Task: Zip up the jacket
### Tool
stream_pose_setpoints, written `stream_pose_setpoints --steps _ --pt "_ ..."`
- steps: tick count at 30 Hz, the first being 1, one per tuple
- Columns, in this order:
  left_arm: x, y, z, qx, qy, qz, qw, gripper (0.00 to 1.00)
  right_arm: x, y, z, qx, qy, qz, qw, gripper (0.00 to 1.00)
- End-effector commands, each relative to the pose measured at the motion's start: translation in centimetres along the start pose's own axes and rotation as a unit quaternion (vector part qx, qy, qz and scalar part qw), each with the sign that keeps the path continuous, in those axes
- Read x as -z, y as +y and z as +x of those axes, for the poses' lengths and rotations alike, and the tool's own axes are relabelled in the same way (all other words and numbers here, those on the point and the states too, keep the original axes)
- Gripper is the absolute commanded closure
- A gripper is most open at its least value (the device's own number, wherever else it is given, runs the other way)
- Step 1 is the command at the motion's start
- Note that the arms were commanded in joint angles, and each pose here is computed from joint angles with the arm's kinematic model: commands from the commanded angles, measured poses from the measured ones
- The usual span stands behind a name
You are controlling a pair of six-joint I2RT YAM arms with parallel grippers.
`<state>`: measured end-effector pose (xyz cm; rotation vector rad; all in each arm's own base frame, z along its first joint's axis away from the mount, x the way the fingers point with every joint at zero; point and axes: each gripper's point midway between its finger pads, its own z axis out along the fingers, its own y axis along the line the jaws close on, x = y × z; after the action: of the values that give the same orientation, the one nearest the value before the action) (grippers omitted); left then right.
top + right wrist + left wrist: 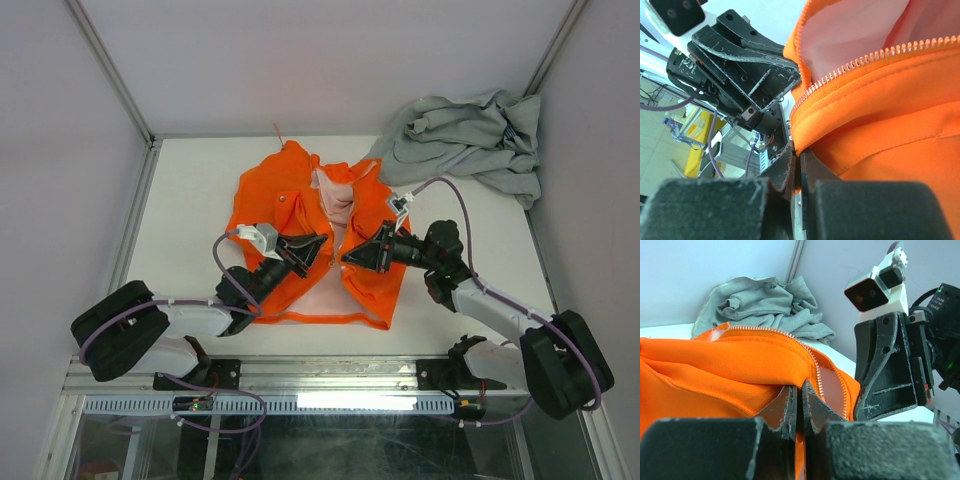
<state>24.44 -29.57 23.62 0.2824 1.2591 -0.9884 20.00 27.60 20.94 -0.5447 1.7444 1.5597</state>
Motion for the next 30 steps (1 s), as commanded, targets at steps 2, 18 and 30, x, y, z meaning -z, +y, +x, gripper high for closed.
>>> stream_pose_setpoints --steps 2,18,30 --pt "-0.2 -1.2 -3.3 -0.023 -0.071 0.018 0.997 1.00 -0.2 1.0 -1.1 -0.018 -0.032 -0.016 0.999 1.00" --pt "-0.4 -2.0 -3.1 -0.046 -0.080 0.023 0.995 1.00 -0.6 0.1 -1.3 -0.095 -0.054 0.009 0.994 1.00" --pt "-0.2 -1.9 -3.4 -0.045 -0.089 0.019 0.995 1.00 -0.4 0.4 -1.0 -0.118 -0.057 0.008 0.991 1.00"
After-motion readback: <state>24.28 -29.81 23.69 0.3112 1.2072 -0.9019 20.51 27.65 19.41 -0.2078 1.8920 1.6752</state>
